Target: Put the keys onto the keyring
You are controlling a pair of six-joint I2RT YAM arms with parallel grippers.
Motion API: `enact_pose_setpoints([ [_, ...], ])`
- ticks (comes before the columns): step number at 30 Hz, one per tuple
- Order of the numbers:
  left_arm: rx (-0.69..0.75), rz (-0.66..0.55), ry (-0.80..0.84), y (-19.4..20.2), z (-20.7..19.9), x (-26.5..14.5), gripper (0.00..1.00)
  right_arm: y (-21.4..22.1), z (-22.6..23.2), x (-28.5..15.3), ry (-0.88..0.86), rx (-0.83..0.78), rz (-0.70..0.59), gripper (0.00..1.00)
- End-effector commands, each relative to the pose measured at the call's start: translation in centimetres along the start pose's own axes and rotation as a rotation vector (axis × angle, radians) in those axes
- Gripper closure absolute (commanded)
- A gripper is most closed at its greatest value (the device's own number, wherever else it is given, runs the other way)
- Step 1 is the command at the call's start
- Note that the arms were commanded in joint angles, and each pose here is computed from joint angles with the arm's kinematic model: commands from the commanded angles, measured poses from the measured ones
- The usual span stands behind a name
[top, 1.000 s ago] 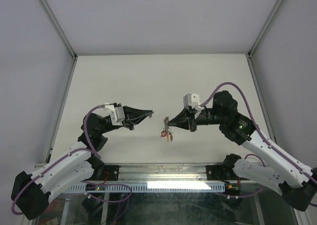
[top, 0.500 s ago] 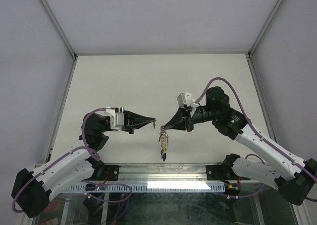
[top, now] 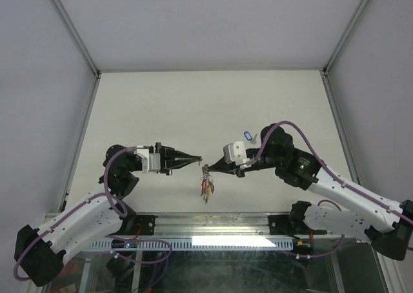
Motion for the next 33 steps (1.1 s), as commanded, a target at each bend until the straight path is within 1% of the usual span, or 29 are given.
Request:
enact_pose_setpoints([
  [1,0.116,-0.035,0.098,-1.7,-0.1,0.3,1.00,-1.4,-1.3,-0.3,0.061,-0.201,-0.036,1.00],
  [4,0.138,-0.031,0.139,-1.7,-0.3,0.4,1.00,-1.2,-1.0,-0.1,0.036,-0.231,-0.055,1.00],
  [6,0.146,-0.030,0.164,-1.6,-0.5,0.5,1.00,-1.5,-1.0,0.0,0.029,-0.222,-0.060,1.00],
  [10,0.163,-0.035,0.210,-1.7,-0.8,0.6,1.00,-1.5,-0.7,0.3,-0.013,-0.209,-0.040,1.00],
  [20,0.173,-0.004,0.243,-1.1,-0.6,0.7,1.00,-2.1,-0.3,0.4,-0.061,-0.226,-0.037,1.00],
  [33,0.159,-0.018,0.302,-1.0,-1.2,0.7,1.00,-2.6,0.2,0.8,-0.107,-0.182,-0.050,1.00],
])
Point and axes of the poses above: each gripper's point midway between its finger pads, its own x axis out along the fingers, its own z axis along the line the jaws close on, y = z × x, the point moved 4 cm from there along -x, back along the fingers, and after that the axes turned 8 degrees about x, right-handed, at the moved point
